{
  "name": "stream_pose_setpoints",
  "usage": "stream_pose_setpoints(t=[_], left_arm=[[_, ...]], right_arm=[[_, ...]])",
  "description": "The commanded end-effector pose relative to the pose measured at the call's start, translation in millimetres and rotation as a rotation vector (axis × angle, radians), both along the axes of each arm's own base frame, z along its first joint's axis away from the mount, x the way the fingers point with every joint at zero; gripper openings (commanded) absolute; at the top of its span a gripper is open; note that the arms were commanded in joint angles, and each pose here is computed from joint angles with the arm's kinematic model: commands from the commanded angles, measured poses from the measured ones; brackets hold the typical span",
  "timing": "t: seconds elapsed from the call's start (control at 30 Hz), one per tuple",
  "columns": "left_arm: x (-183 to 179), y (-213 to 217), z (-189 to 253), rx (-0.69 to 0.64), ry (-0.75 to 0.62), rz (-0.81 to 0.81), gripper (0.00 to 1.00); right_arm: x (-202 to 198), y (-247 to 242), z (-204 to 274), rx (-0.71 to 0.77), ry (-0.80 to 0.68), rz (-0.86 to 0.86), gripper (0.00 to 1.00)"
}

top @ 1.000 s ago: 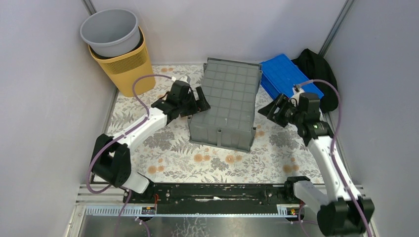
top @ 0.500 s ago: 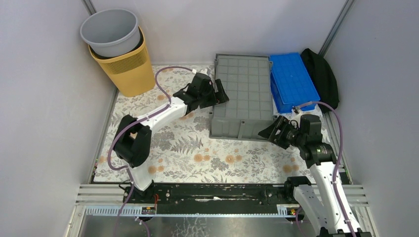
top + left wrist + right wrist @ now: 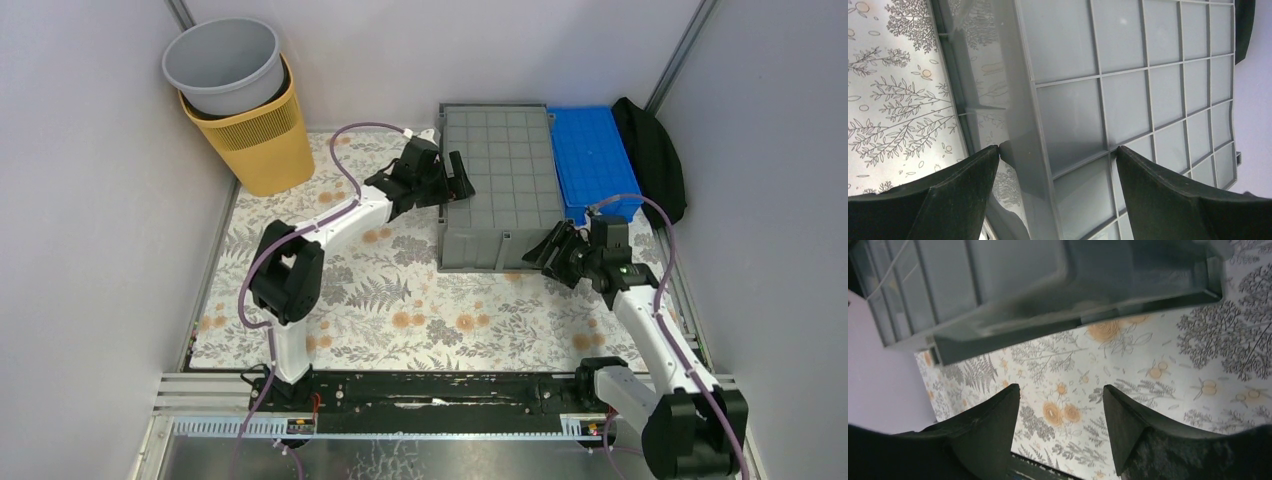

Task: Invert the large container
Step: Move the container to the center of the board.

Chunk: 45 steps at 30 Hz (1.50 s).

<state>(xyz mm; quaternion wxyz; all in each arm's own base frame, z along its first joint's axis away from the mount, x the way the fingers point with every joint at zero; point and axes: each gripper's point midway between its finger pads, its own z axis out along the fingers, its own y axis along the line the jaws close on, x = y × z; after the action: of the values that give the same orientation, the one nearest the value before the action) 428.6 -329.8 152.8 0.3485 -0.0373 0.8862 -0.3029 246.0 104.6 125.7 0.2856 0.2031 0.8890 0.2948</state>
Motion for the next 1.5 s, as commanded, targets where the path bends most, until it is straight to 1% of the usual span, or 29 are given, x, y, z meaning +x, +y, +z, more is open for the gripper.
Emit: stream_pose_setpoints(t=[0.0, 0.17, 0.27, 0.3, 0.33, 0.37, 0.5, 0.63, 0.77, 0.8, 0.83, 0.87, 0.9, 1.07, 1.2, 1.33, 1.47], left_arm=[[13.3, 3.3, -13.4, 0.048, -0.03, -0.035, 0.93], [31.2, 23.0, -7.3, 0.037, -0.049, -0.017, 0.93], [36.0, 34.6, -0.3, 0.037, -0.05, -0.006, 0.94], [35.2, 39.3, 4.0, 0.039, -0.051, -0.002, 0.95], [34.0, 45.0, 12.9, 0.038, -0.062, 0.007, 0.99], [31.8, 50.0, 19.2, 0.04, -0.07, 0.013, 1.0], [14.8, 71.9, 49.0, 0.021, -0.084, 0.037, 1.0], [-9.2, 84.1, 80.5, 0.021, -0.112, 0.01, 1.0], [-27.3, 97.6, 98.6, 0.022, -0.1, 0.003, 1.0], [-32.0, 102.1, 100.1, 0.023, -0.089, 0.01, 1.0], [-37.4, 104.9, 102.8, 0.017, -0.083, 0.012, 1.0], [-42.3, 107.1, 104.5, 0.011, -0.08, 0.008, 1.0], [-47.0, 109.1, 107.7, 0.004, -0.08, 0.007, 1.0], [-68.3, 106.7, 125.3, -0.054, -0.078, -0.043, 1.0], [-80.5, 106.0, 133.2, -0.078, -0.079, -0.066, 1.0], [-90.3, 110.2, 134.3, -0.07, -0.067, -0.066, 1.0], [-93.3, 114.8, 134.7, -0.043, -0.069, -0.043, 1.0]], right_arm=[[48.5, -9.3, 20.4, -0.016, -0.12, -0.094, 0.69], [83.7, -12.5, 26.2, -0.02, -0.142, -0.138, 0.69], [100.4, -14.6, 26.3, -0.032, -0.136, -0.154, 0.69], [106.8, -14.6, 30.7, -0.033, -0.144, -0.155, 0.69], [111.7, -13.4, 33.0, -0.028, -0.149, -0.152, 0.69], [115.9, -12.9, 33.6, -0.026, -0.147, -0.153, 0.69], [116.9, -7.5, 41.4, -0.012, -0.123, -0.122, 0.68], [94.9, -8.2, 73.6, -0.026, -0.178, -0.092, 0.71], [62.7, -5.0, 113.6, -0.036, -0.212, -0.024, 0.81], [52.9, -2.0, 121.3, -0.025, -0.216, -0.002, 0.84], [44.4, 1.7, 129.9, -0.01, -0.227, 0.026, 0.92], [34.7, 5.3, 137.3, 0.002, -0.236, 0.054, 0.97], [25.2, 7.7, 142.4, 0.009, -0.236, 0.076, 1.0], [-13.6, 17.4, 154.3, 0.062, -0.22, 0.141, 1.0], [-40.1, 15.5, 162.9, 0.051, -0.218, 0.153, 1.0], [-67.2, 15.5, 161.2, 0.047, -0.19, 0.181, 1.0], [-76.9, 16.8, 147.6, 0.041, -0.162, 0.215, 0.99]])
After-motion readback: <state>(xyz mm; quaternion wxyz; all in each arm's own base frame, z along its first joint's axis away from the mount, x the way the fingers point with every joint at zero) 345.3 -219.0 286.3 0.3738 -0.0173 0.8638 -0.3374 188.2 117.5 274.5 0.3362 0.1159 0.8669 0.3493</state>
